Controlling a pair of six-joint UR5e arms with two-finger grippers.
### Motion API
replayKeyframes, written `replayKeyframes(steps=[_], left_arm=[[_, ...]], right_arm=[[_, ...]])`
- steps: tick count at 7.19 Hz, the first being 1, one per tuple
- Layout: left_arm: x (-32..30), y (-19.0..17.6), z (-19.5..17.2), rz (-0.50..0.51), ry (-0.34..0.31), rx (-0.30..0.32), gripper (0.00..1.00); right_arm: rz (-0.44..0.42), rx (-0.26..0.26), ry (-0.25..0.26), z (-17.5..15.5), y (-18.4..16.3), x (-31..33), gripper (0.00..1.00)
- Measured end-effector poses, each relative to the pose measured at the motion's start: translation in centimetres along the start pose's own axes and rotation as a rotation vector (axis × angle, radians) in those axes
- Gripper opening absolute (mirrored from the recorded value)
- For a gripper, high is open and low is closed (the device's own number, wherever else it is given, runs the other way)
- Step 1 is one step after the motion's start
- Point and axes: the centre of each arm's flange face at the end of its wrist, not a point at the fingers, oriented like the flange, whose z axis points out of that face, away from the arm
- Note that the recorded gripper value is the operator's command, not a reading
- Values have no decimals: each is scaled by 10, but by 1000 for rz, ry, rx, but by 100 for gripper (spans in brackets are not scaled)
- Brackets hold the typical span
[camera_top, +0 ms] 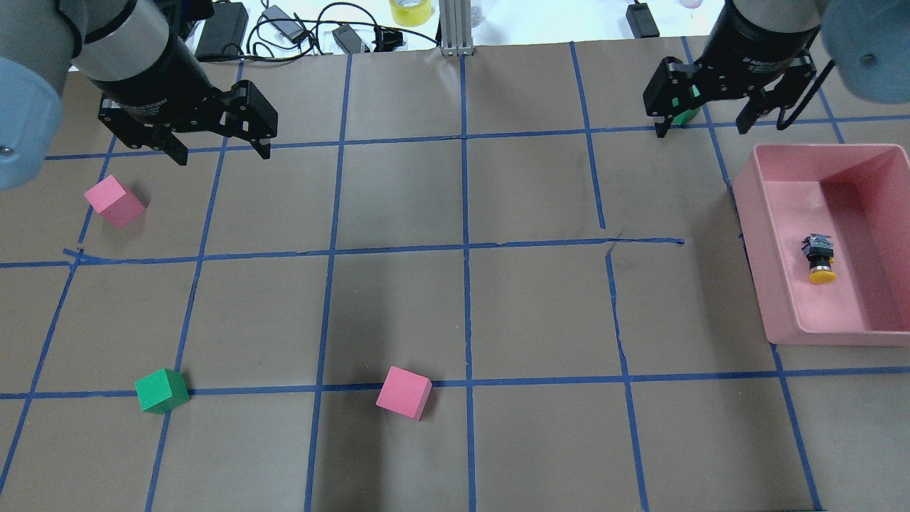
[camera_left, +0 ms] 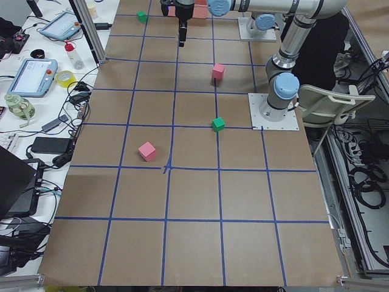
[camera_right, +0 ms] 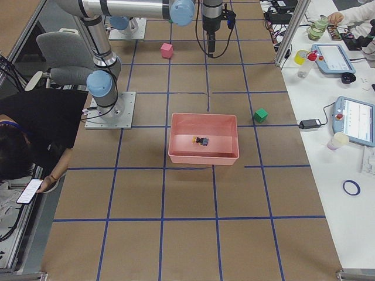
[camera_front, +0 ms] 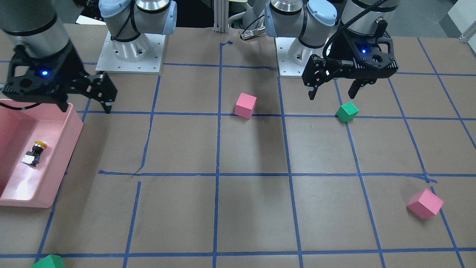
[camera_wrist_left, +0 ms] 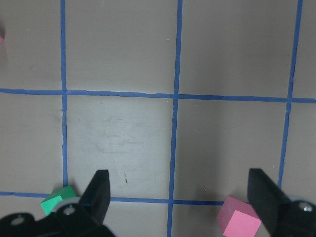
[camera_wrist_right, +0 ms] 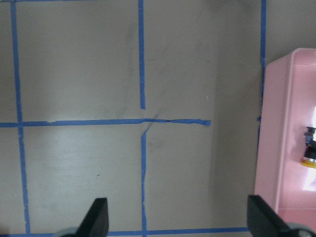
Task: Align button upright
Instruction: 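Move the right gripper over the pink tray toward the push-button switch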
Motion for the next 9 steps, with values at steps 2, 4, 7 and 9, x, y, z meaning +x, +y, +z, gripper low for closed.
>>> replayKeyframes(steps=[2, 4, 7, 9], left_arm=[[0, 0, 0, 0, 1, 0, 100], [0, 0, 0, 0, 1, 0, 100], [0, 0, 0, 0, 0, 0, 100], [0, 0, 0, 0, -1, 0, 100]], right_arm=[[12, -54, -3, 40, -19, 97, 93], [15, -46, 5, 86, -18, 170, 95], [56, 8, 42, 179, 5, 230, 96], [74, 5, 46, 211, 12, 243, 96]])
